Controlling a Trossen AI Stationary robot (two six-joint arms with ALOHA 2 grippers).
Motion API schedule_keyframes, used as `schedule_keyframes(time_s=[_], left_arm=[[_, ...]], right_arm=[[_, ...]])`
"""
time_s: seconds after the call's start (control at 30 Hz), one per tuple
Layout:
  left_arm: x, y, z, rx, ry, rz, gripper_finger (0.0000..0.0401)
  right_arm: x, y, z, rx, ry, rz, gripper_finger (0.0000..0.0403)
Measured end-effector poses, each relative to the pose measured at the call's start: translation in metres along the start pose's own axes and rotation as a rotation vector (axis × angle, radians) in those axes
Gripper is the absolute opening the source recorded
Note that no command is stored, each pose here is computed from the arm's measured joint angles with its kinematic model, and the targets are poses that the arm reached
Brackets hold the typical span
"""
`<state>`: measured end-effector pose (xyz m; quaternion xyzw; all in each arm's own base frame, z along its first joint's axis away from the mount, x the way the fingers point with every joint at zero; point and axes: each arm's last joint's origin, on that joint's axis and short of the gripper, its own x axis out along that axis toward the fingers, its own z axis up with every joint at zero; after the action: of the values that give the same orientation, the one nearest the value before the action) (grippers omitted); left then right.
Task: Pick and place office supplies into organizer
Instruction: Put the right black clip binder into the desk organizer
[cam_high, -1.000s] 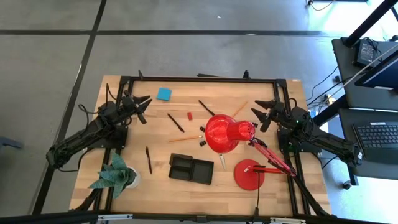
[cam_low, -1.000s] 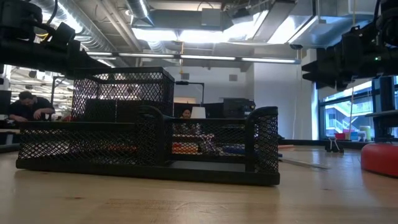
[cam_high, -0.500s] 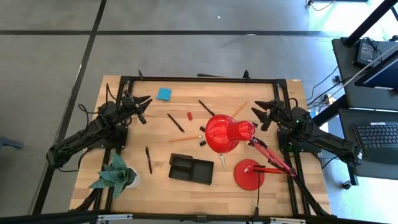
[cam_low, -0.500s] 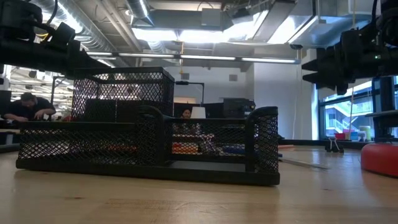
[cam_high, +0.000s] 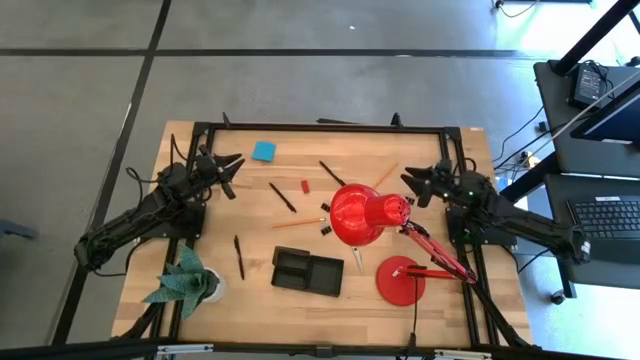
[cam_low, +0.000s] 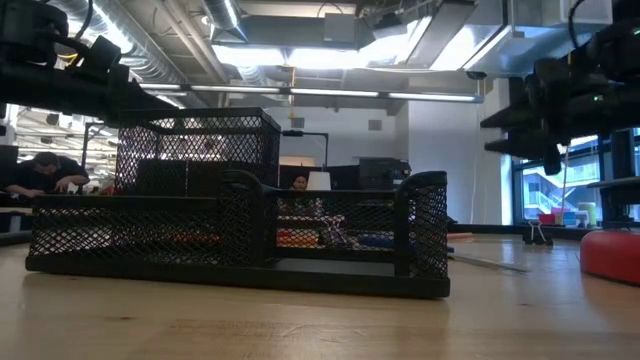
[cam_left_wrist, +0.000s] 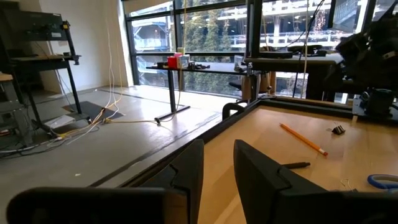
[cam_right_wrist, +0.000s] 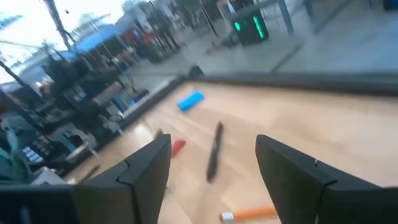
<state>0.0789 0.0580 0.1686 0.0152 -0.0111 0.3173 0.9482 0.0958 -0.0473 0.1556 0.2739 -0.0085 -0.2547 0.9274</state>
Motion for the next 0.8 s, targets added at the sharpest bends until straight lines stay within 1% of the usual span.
schedule_keyframes(time_s=[0.07, 0.2, 0.27, 0.37, 0.47, 0.6, 0.7, 0.8], left_arm=[[0.0, 0.0, 0.0, 0.0, 0.0, 0.0, 0.0082], [0.0, 0.0, 0.0, 0.0, 0.0, 0.0, 0.0082], [0.0, 0.0, 0.0, 0.0, 0.0, 0.0, 0.0082], [0.0, 0.0, 0.0, 0.0, 0.0, 0.0, 0.0082], [0.0, 0.0, 0.0, 0.0, 0.0, 0.0, 0.0082], [0.0, 0.0, 0.0, 0.0, 0.0, 0.0, 0.0082], [0.0, 0.0, 0.0, 0.0, 0.0, 0.0, 0.0082], [0.0, 0.0, 0.0, 0.0, 0.0, 0.0, 0.0082]], right_arm=[[0.004, -0.003, -0.004, 0.028, 0.052, -0.033, 0.0237], [0.009, -0.007, -0.013, 0.121, 0.151, -0.097, 0.0237], [0.01, -0.007, -0.014, 0.139, 0.217, -0.146, 0.0237], [0.008, -0.007, -0.012, 0.128, 0.342, -0.237, 0.0237], [0.005, -0.004, -0.007, 0.122, 0.433, -0.304, 0.0237], [0.002, -0.001, -0.001, 0.104, 0.474, -0.376, 0.0237], [0.0, -0.004, -0.002, 0.087, 0.506, -0.437, 0.0237], [-0.002, -0.006, -0.005, 0.093, 0.539, -0.471, 0.0237]])
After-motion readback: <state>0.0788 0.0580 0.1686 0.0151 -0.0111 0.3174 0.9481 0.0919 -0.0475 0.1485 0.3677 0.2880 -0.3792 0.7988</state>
